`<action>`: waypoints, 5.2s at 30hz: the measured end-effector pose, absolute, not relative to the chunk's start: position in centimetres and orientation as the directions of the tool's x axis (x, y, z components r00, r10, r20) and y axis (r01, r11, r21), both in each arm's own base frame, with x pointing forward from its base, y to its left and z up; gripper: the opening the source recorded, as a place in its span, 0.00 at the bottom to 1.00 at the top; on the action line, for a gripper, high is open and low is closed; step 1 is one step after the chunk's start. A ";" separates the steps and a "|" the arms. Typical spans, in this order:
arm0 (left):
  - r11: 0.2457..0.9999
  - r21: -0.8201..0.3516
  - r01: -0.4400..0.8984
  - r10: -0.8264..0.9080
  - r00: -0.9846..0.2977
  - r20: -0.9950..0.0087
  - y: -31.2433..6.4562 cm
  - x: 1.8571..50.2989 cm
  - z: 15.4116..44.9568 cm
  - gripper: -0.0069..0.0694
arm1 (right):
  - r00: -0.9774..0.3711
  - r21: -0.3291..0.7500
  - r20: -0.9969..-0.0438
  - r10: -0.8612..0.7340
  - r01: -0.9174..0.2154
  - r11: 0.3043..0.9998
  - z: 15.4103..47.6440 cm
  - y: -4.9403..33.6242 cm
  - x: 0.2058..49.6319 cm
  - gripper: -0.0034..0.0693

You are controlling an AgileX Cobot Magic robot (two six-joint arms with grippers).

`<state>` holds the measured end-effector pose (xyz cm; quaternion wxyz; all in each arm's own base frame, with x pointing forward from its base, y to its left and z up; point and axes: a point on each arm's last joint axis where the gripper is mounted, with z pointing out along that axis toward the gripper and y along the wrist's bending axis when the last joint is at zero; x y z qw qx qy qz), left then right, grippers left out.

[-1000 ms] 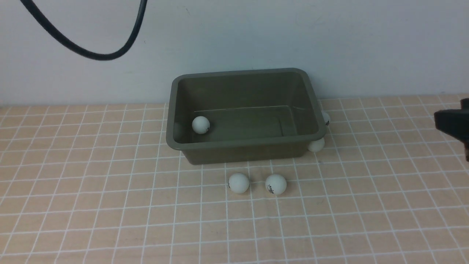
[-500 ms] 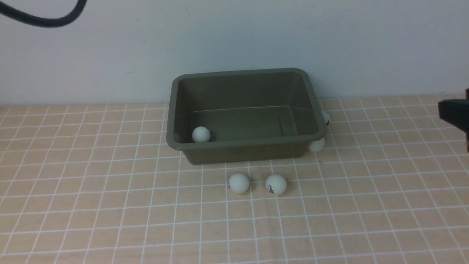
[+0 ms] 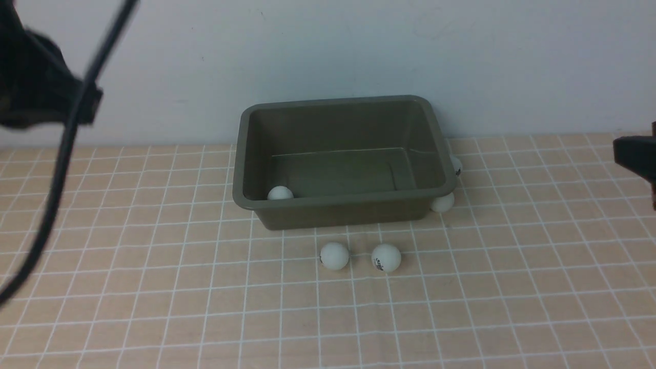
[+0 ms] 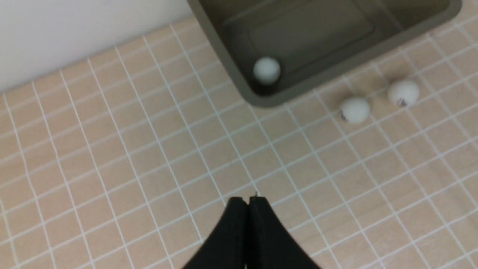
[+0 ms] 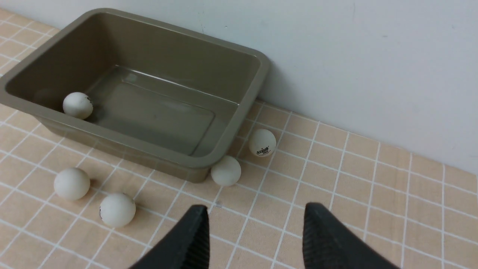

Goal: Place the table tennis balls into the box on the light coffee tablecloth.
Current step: 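Reach for and grasp a ping pong ball on the table, then release the ping pong ball into the bin and lift the gripper away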

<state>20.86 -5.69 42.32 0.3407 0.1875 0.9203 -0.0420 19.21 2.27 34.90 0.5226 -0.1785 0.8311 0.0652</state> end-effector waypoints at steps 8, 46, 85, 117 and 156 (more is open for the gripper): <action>0.932 0.048 0.360 0.306 -0.706 -0.639 -5.2 19.2 34.5 0.00 | -0.367 -0.102 -0.877 -0.309 -0.487 0.867 36.5 3.0 21.4 0.50; 0.922 -0.066 0.381 0.258 -0.733 -0.629 -6.0 18.4 34.4 0.03 | -0.657 0.168 -0.589 -0.470 -0.668 0.725 22.0 0.6 45.4 0.54; 0.919 -0.064 0.388 0.271 -0.742 -0.613 -5.9 18.3 34.3 0.03 | -0.561 0.109 -0.579 -0.591 -0.772 0.626 17.2 5.4 52.7 0.59; 0.910 -0.067 0.408 0.285 -0.737 -0.612 -6.1 18.2 34.3 0.03 | -0.611 0.082 -0.494 -0.619 -0.741 0.666 17.0 4.6 52.7 0.55; 0.905 -0.105 0.413 0.281 -0.764 -0.581 -6.2 17.8 34.1 0.03 | -0.522 0.086 -0.668 -0.531 -0.762 0.642 26.3 17.2 50.7 0.65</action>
